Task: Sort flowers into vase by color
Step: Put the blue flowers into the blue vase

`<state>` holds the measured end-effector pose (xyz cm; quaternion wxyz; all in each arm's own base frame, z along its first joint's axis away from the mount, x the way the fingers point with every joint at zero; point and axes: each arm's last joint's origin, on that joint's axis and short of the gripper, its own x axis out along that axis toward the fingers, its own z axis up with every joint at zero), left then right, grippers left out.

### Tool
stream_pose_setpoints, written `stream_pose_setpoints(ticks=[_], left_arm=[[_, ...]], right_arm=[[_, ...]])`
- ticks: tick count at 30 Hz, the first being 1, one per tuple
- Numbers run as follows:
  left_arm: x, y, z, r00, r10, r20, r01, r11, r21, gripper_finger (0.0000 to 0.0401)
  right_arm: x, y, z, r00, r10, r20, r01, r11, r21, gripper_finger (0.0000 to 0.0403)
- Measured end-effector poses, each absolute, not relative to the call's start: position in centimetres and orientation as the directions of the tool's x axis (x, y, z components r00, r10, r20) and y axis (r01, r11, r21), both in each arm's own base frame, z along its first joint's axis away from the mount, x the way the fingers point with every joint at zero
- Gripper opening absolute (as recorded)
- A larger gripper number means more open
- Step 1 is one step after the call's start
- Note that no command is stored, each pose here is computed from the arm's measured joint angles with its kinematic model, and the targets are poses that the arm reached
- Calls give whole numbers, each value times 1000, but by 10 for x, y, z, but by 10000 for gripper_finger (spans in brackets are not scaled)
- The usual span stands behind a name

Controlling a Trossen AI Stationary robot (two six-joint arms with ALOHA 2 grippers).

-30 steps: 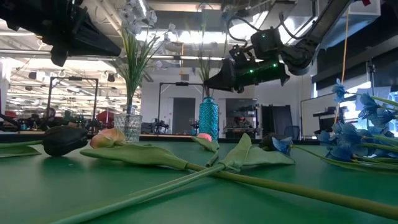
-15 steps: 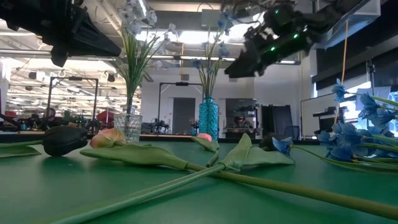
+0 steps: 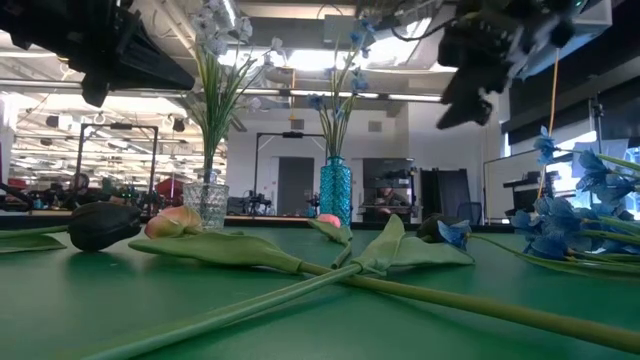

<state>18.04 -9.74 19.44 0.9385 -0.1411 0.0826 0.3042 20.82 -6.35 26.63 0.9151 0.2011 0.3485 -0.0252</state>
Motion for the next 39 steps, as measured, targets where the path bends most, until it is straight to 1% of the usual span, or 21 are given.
stream_pose_setpoints(ticks=[7, 13, 16, 21, 27, 33, 39], left_arm=[[180, -97, 194, 798, 554, -236, -600, 769, -220, 1], [180, -97, 195, 798, 555, -236, -601, 764, -236, 1], [180, -97, 195, 798, 554, -236, -601, 762, -241, 1], [181, -98, 196, 802, 552, -230, -597, 759, -259, 1], [182, -98, 198, 807, 548, -220, -591, 755, -285, 1], [183, -99, 199, 810, 546, -216, -586, 733, -344, 1], [184, -100, 200, 825, 521, -221, -565, 737, -371, 1]], right_arm=[[205, 4, 254, 574, 243, -782, 201, 884, 422, 266], [195, 53, 253, 473, 369, -800, 244, 818, 521, 266], [189, 72, 253, 442, 400, -803, 282, 788, 548, 266], [177, 100, 251, 424, 381, -821, 346, 770, 536, 266], [173, 132, 234, 392, 292, -872, 464, 756, 462, 266], [179, 156, 207, 327, 248, -912, 589, 701, 402, 266], [194, 173, 183, 332, 230, -915, 617, 681, 395, 266]])
